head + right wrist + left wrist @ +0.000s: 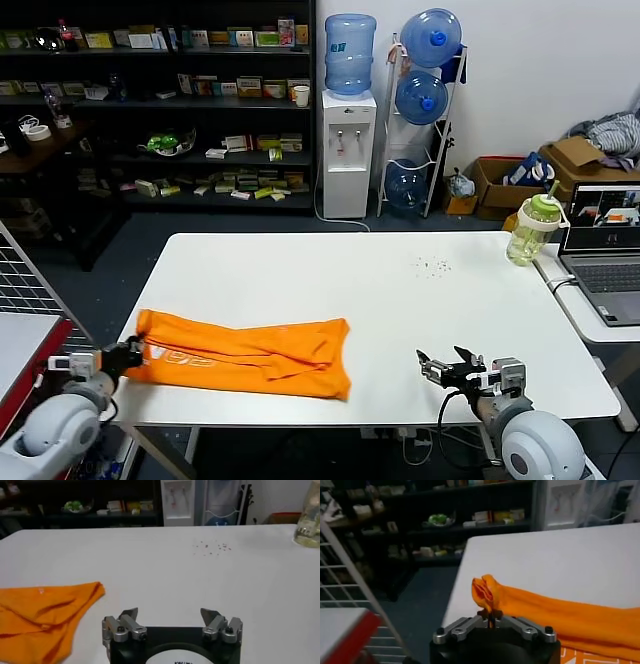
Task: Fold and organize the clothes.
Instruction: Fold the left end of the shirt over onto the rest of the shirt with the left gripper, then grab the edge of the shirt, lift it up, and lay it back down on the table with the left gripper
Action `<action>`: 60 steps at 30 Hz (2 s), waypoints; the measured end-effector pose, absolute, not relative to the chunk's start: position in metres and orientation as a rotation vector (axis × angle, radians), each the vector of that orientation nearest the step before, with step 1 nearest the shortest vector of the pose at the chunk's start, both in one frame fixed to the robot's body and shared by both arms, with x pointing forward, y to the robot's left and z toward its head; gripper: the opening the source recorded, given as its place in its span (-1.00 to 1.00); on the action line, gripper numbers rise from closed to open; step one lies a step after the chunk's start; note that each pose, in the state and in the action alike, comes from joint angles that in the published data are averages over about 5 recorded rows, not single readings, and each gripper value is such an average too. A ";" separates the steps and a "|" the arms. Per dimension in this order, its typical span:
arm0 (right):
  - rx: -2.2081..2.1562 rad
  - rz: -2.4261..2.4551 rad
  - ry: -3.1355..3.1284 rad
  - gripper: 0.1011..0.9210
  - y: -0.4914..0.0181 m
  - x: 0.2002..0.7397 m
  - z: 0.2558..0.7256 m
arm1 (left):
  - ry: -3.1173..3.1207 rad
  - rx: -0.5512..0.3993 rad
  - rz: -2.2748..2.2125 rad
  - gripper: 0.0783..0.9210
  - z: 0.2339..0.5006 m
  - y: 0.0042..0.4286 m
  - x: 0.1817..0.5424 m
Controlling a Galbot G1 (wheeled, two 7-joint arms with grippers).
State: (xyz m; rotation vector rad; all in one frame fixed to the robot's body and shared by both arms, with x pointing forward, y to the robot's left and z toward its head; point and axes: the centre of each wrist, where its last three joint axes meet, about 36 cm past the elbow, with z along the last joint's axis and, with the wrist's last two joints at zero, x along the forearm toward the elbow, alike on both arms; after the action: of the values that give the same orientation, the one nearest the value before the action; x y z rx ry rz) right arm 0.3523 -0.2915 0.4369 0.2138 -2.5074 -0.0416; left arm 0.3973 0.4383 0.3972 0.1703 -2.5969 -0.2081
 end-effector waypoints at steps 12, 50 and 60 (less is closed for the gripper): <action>0.175 -0.042 -2.507 0.76 -0.293 0.345 0.430 | -2.563 0.221 -0.228 -0.89 0.425 0.452 0.405; 0.103 -0.053 -2.486 0.76 -0.299 0.334 0.415 | -2.388 -0.204 0.381 -0.16 0.464 0.199 0.400; 0.117 -0.056 -2.490 0.76 -0.298 0.335 0.415 | -2.410 -0.120 0.309 0.52 0.459 0.251 0.409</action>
State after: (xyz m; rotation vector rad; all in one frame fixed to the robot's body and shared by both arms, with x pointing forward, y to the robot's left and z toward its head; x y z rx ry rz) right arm 0.3349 -0.2977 0.4154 0.1168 -2.4901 -0.0563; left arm 0.4087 0.2509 0.4590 -0.1199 -2.4103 0.3087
